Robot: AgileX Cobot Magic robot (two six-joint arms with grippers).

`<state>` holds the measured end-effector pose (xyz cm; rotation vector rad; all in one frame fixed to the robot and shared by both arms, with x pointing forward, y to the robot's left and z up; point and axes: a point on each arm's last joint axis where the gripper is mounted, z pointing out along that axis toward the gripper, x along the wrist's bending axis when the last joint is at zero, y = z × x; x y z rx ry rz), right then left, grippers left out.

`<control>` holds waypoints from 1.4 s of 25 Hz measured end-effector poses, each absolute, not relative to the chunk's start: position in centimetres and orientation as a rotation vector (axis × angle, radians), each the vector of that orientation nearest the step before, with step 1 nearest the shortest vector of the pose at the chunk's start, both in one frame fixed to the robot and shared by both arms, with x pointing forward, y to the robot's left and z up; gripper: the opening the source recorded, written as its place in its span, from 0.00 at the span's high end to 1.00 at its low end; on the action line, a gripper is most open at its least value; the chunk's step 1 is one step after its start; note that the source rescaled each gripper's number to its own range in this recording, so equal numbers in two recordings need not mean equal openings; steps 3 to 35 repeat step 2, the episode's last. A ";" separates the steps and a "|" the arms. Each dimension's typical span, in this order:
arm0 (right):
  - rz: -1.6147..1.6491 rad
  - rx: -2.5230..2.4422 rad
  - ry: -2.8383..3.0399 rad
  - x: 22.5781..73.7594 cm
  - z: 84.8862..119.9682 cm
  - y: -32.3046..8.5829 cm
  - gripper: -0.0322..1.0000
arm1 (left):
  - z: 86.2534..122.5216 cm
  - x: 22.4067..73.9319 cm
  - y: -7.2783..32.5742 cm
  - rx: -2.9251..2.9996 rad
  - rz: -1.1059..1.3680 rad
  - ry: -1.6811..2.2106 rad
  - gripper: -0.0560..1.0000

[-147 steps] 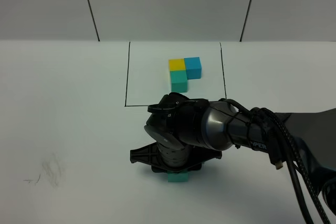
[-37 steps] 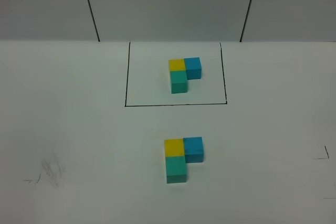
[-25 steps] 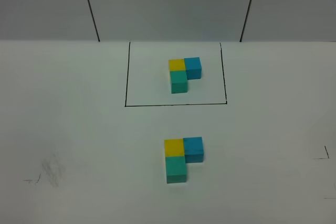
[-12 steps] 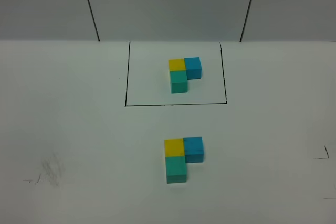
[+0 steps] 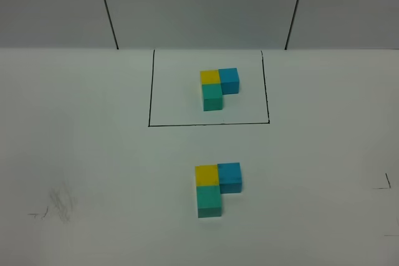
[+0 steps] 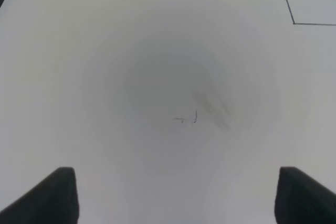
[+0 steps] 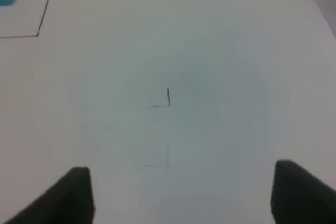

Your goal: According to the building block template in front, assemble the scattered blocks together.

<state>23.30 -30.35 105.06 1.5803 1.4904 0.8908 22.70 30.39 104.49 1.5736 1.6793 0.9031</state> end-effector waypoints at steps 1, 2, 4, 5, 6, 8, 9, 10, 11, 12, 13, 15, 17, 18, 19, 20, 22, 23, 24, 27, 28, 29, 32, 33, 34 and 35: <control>0.891 1.580 1.490 23.3 105.1 -30.4 0.56 | 104.5 22.7 30.4 1.574 0.903 1.679 0.04; 0.891 1.580 1.490 23.3 105.1 -30.4 0.57 | 104.5 22.7 30.4 1.574 0.903 1.679 0.04; 0.891 1.580 1.490 23.3 105.1 -30.4 0.57 | 104.5 22.7 30.4 1.574 0.903 1.679 0.04; 0.891 1.580 1.490 23.3 105.1 -30.4 0.57 | 104.5 22.7 30.4 1.574 0.903 1.679 0.04; 0.891 1.580 1.490 23.3 105.1 -30.4 0.57 | 104.5 22.7 30.4 1.574 0.903 1.679 0.04; 0.891 1.580 1.490 23.3 105.1 -30.4 0.57 | 104.5 22.7 30.4 1.574 0.903 1.679 0.04; 0.891 1.580 1.490 23.3 105.1 -30.4 0.57 | 104.5 22.7 30.4 1.574 0.903 1.679 0.04; 0.891 1.580 1.490 23.3 105.1 -30.4 0.57 | 104.5 22.7 30.4 1.574 0.903 1.679 0.04; 0.891 1.580 1.490 23.3 105.1 -30.4 0.57 | 104.5 22.7 30.4 1.574 0.903 1.679 0.04; 0.891 1.580 1.490 23.3 105.1 -30.4 0.57 | 104.5 22.7 30.4 1.574 0.903 1.679 0.04; 0.891 1.580 1.490 23.3 105.1 -30.4 0.57 | 104.5 22.7 30.4 1.574 0.903 1.679 0.04; 0.891 1.580 1.490 23.3 105.1 -30.4 0.57 | 104.5 22.7 30.4 1.574 0.903 1.679 0.04; 0.891 1.580 1.490 23.3 105.1 -30.4 0.57 | 104.5 22.7 30.4 1.574 0.903 1.679 0.04; 0.891 1.580 1.490 23.3 105.1 -30.4 0.57 | 104.5 22.7 30.4 1.574 0.903 1.679 0.04; 0.891 1.580 1.490 23.3 105.1 -30.4 0.57 | 104.5 22.7 30.4 1.574 0.903 1.679 0.04; 0.891 1.580 1.490 23.3 105.1 -30.4 0.57 | 104.5 22.7 30.4 1.574 0.903 1.679 0.04; 0.891 1.580 1.490 23.3 105.1 -30.4 0.57 | 104.5 22.7 30.4 1.574 0.903 1.679 0.04; 0.891 1.580 1.490 23.3 105.1 -30.4 0.57 | 104.5 22.7 30.4 1.574 0.903 1.679 0.04; 0.891 1.580 1.490 23.3 105.1 -30.4 0.57 | 104.5 22.7 30.4 1.574 0.903 1.679 0.04; 0.891 1.580 1.490 23.3 105.1 -30.4 0.57 | 104.5 22.7 30.4 1.574 0.903 1.679 0.04; 0.891 1.580 1.490 23.3 105.1 -30.4 0.57 | 104.5 22.7 30.4 1.574 0.903 1.679 0.04; 0.891 1.580 1.490 23.3 105.1 -30.4 0.57 | 104.5 22.7 30.4 1.574 0.903 1.679 0.04; 0.891 1.580 1.490 23.3 105.1 -30.4 0.57 | 104.5 22.7 30.4 1.574 0.903 1.679 0.04; 0.891 1.580 1.490 23.3 105.1 -30.4 0.57 | 104.5 22.7 30.4 1.574 0.903 1.679 0.04; 0.891 1.580 1.490 23.3 105.1 -30.4 0.57 | 104.5 22.7 30.4 1.574 0.903 1.679 0.04; 0.891 1.580 1.490 23.3 105.1 -30.4 0.57 | 104.5 22.7 30.4 1.574 0.903 1.679 0.04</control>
